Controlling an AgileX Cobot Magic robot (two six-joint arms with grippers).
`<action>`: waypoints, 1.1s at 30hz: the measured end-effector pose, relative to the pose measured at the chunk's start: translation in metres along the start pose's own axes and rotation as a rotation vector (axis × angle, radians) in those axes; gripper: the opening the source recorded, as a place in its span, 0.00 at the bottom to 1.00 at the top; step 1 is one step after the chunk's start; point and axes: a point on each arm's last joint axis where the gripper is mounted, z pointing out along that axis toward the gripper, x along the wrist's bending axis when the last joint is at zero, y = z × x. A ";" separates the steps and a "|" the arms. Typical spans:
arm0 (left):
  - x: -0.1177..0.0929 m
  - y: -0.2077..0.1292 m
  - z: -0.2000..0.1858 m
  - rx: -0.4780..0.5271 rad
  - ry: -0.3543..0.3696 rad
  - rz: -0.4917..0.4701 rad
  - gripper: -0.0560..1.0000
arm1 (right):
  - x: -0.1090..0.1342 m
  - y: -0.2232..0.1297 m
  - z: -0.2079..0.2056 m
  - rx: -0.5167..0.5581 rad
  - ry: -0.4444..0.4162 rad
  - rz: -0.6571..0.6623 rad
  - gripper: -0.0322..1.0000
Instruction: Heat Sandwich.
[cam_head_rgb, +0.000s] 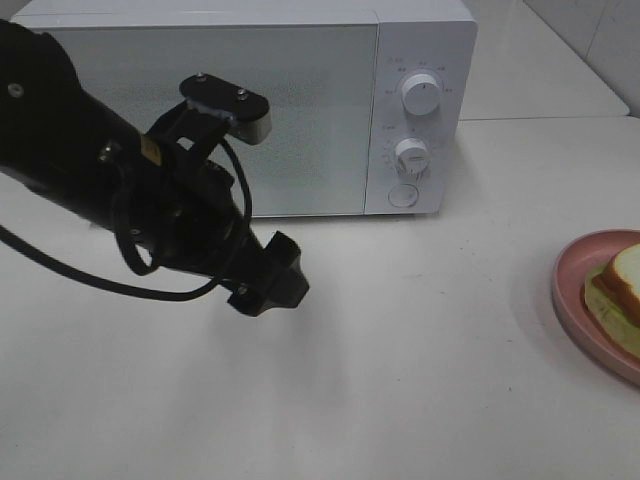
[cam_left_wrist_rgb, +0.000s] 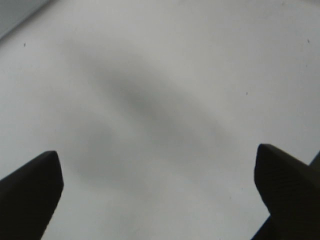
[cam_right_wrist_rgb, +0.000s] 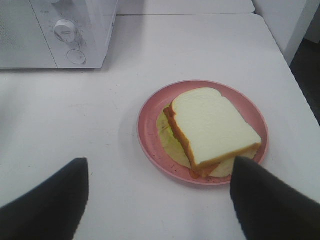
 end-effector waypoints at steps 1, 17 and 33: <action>0.003 -0.002 -0.003 0.027 -0.004 -0.010 0.97 | 0.000 0.000 0.000 0.000 0.000 0.000 0.75; 0.095 -0.042 -0.087 0.182 0.090 -0.438 0.97 | 0.000 0.000 0.000 0.000 0.000 0.000 0.75; 0.130 -0.096 -0.176 0.083 0.315 -0.737 0.97 | 0.000 0.000 0.000 0.000 0.000 0.000 0.75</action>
